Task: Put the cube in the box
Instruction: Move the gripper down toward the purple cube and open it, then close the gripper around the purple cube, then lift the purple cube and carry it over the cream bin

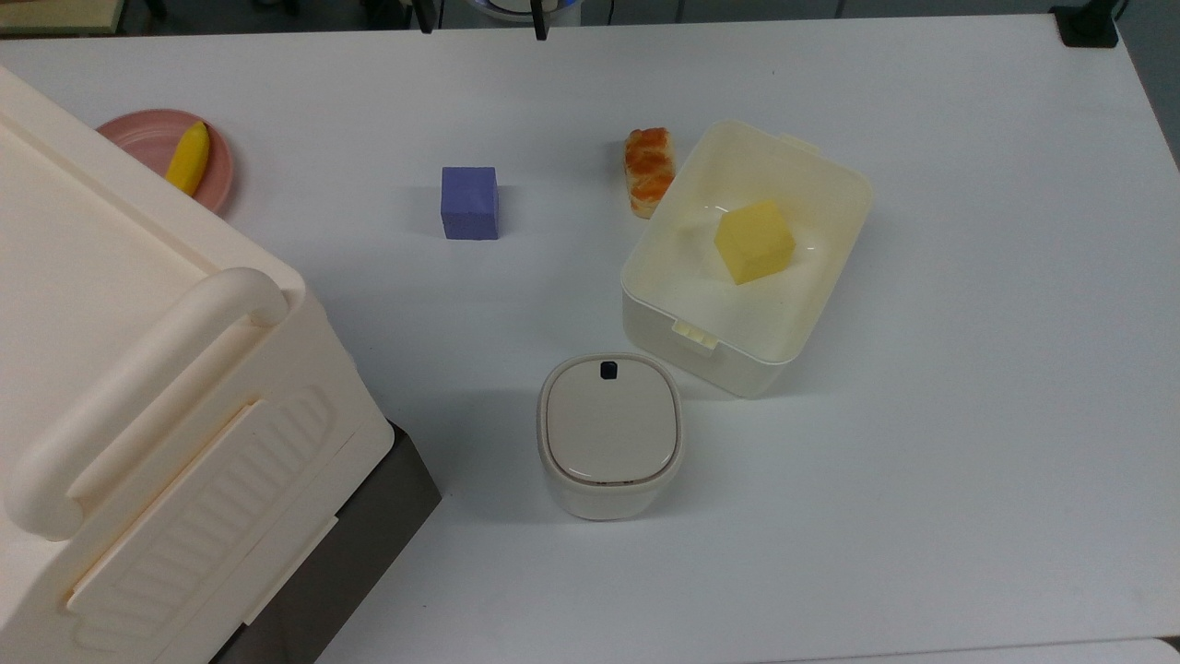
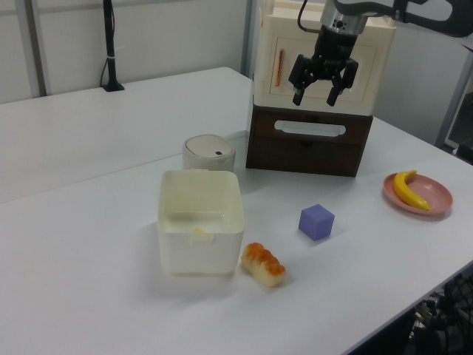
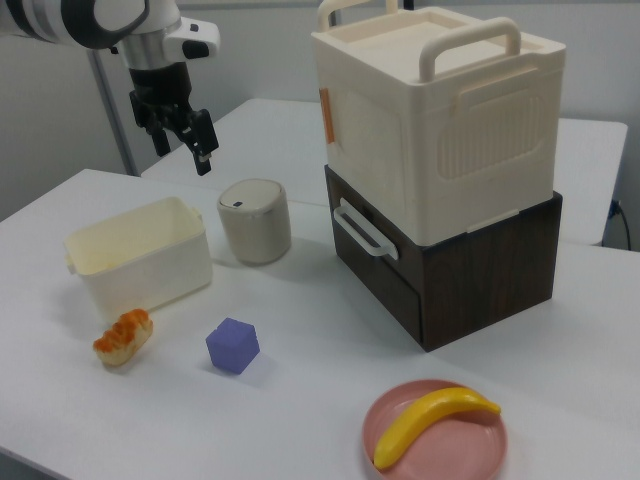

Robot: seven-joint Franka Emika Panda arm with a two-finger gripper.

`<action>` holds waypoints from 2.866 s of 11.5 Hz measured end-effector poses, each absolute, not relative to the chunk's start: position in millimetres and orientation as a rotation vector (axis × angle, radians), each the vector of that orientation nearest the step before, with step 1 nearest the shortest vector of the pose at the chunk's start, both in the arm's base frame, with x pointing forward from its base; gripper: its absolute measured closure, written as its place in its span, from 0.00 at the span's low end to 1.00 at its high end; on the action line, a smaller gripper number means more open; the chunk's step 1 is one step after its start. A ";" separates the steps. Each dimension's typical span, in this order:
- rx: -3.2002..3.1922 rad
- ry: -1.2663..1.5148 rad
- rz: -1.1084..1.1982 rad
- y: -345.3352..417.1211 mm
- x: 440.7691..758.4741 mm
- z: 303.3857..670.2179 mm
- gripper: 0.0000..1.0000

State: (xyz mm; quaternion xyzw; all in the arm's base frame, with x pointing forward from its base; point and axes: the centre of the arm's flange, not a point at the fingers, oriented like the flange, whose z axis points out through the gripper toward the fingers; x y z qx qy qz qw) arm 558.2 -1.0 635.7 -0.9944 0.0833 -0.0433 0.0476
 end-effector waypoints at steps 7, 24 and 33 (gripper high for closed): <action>-3.033 0.253 -0.128 -1.1 558.2 634.4 0.00; -3.120 0.139 -0.017 -38.7 509.4 422.6 0.00; -3.208 0.035 0.081 -39.7 530.5 337.3 0.00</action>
